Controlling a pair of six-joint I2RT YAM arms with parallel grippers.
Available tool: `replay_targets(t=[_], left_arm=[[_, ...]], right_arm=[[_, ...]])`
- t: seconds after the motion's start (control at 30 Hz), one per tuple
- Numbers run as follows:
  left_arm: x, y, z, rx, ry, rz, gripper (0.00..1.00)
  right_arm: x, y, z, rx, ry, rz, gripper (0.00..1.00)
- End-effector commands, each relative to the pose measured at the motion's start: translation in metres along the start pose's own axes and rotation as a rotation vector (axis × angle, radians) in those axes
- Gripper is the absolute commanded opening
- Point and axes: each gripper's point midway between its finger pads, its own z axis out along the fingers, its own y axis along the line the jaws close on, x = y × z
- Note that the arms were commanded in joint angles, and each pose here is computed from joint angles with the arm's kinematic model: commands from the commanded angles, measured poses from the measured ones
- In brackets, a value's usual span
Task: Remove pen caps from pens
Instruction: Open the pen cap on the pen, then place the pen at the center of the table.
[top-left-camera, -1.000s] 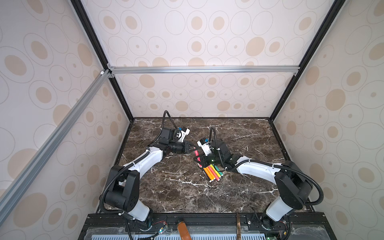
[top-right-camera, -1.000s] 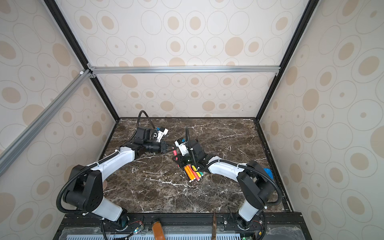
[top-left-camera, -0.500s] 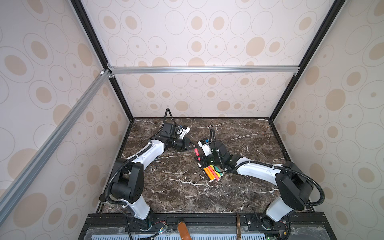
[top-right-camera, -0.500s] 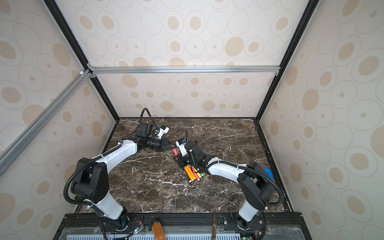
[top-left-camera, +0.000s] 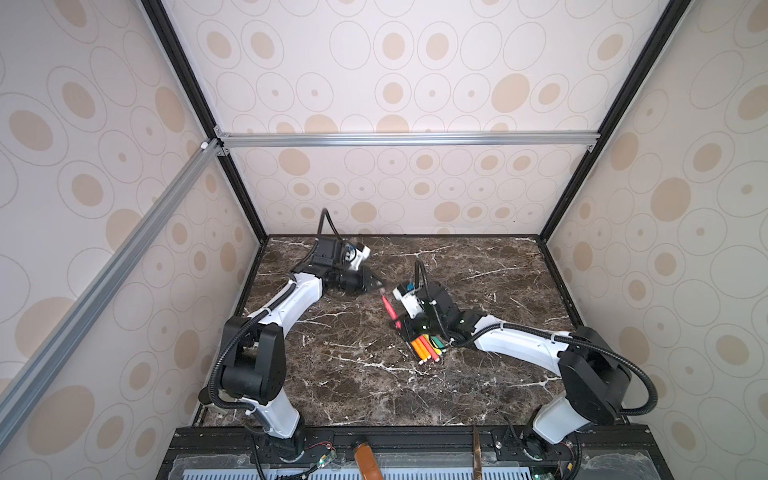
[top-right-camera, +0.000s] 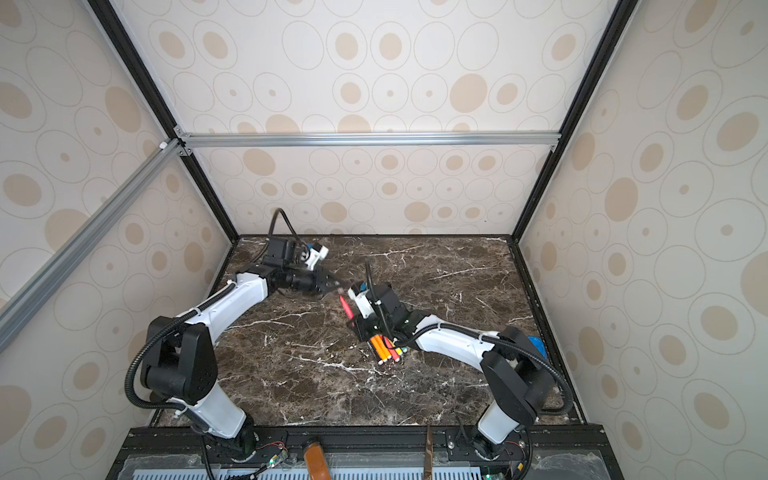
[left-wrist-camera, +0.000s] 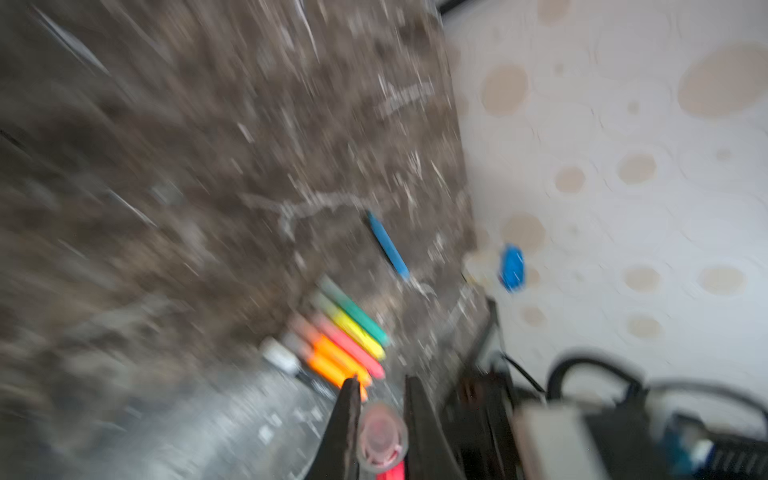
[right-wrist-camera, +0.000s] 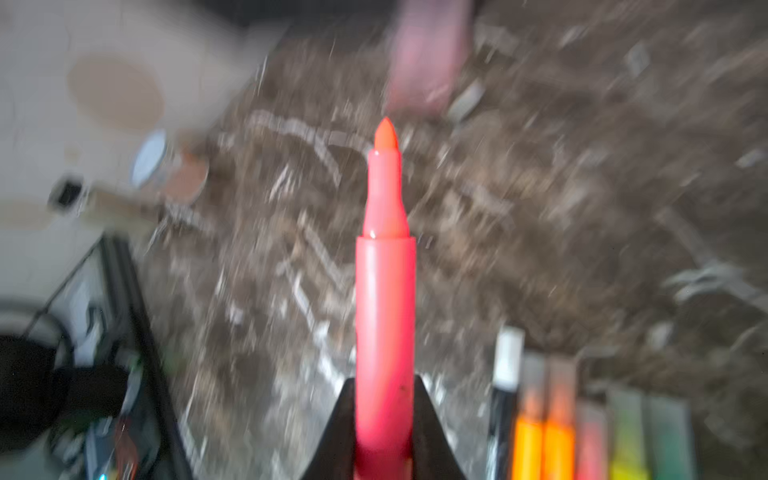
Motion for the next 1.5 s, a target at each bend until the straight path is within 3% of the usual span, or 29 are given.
replay_targets(t=[0.0,0.17,0.37,0.43,0.53,0.67,0.83,1.1,1.47], left_arm=[[-0.155,0.008,-0.076,-0.182,-0.509,0.273,0.0],[-0.169,0.002,-0.082,-0.181,-0.519,0.292,0.0],[-0.151,0.021,-0.081,-0.24,-0.48,0.265,0.0],[-0.139,0.037,-0.081,-0.282,-0.453,0.239,0.0],[-0.115,0.08,-0.081,-0.446,-0.376,0.181,0.0],[-0.079,0.133,-0.066,-0.592,-0.226,0.133,0.0],[-0.053,0.167,-0.041,-0.614,-0.117,0.098,0.0],[-0.018,0.192,-0.016,-0.622,-0.019,0.066,0.0],[0.013,0.203,-0.002,-0.605,0.038,0.049,0.0]], right_arm=[[0.109,0.055,-0.016,-0.211,0.38,-0.035,0.0],[0.106,0.055,-0.023,-0.194,0.359,-0.047,0.0],[0.076,0.044,-0.03,-0.132,0.271,-0.039,0.0],[0.066,0.029,-0.034,-0.082,0.249,-0.016,0.0],[0.049,-0.005,-0.044,0.017,0.214,0.05,0.0],[0.035,-0.062,-0.06,0.202,0.202,0.12,0.0],[0.021,-0.115,-0.077,0.341,0.182,0.212,0.0],[0.04,-0.166,-0.076,0.467,0.295,0.275,0.0],[0.064,-0.187,-0.065,0.501,0.408,0.328,0.0]])
